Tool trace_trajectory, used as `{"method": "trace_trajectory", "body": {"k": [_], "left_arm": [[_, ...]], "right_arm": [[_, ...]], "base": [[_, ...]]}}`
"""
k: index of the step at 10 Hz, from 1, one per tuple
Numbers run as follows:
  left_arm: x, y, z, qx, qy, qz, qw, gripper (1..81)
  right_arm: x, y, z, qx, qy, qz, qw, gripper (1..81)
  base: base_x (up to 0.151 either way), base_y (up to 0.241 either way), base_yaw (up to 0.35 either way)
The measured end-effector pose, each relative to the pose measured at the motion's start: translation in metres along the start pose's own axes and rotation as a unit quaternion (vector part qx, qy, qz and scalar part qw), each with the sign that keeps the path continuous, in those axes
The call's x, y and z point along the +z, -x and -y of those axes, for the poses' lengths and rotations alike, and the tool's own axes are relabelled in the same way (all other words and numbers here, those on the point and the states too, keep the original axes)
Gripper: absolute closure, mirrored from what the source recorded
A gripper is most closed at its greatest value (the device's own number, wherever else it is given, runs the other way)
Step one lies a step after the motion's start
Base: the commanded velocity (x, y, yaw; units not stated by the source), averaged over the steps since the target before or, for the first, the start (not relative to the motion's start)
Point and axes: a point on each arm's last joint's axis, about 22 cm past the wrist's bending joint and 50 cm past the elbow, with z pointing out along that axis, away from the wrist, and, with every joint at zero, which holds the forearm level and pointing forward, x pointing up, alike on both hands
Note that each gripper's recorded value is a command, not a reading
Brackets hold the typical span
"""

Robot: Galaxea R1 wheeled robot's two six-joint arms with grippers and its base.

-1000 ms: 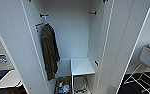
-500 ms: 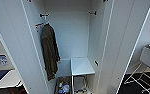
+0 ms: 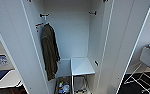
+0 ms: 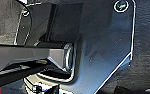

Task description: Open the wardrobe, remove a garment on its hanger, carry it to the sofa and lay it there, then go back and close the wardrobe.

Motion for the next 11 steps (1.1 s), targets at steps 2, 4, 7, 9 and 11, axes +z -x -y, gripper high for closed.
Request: {"method": "trace_trajectory", "body": {"k": [2, 4, 7, 9, 11], "left_arm": [[0.000, 0.001, 0.000, 0.000, -0.001, 0.001, 1.0000, 1.0], [0.000, 0.000, 0.001, 0.000, -0.001, 0.001, 1.0000, 1.0], [0.000, -0.006, 0.000, 0.002, 0.000, -0.003, 1.0000, 1.0], [0.000, 0.000, 0.000, 0.000, -0.001, 0.001, 1.0000, 1.0], [0.001, 0.004, -0.002, -0.001, 0.000, 0.003, 1.0000, 1.0]], "right_arm": [[0.000, 0.000, 0.000, 0.000, 0.000, 0.000, 1.0000, 1.0], [0.000, 0.000, 0.001, 0.000, -0.001, 0.001, 1.0000, 1.0], [0.001, 0.004, 0.003, 0.000, -0.002, 0.006, 1.0000, 1.0], [0.001, -0.003, -0.001, -0.003, 0.002, 0.002, 1.0000, 1.0], [0.001, -0.004, 0.000, -0.003, 0.001, -0.001, 1.0000, 1.0]], "base": [[0.000, 0.000, 0.224], [0.000, 0.000, 0.283], [0.000, 0.000, 0.283], [0.000, 0.000, 0.255], [0.000, 0.000, 0.153]]}}
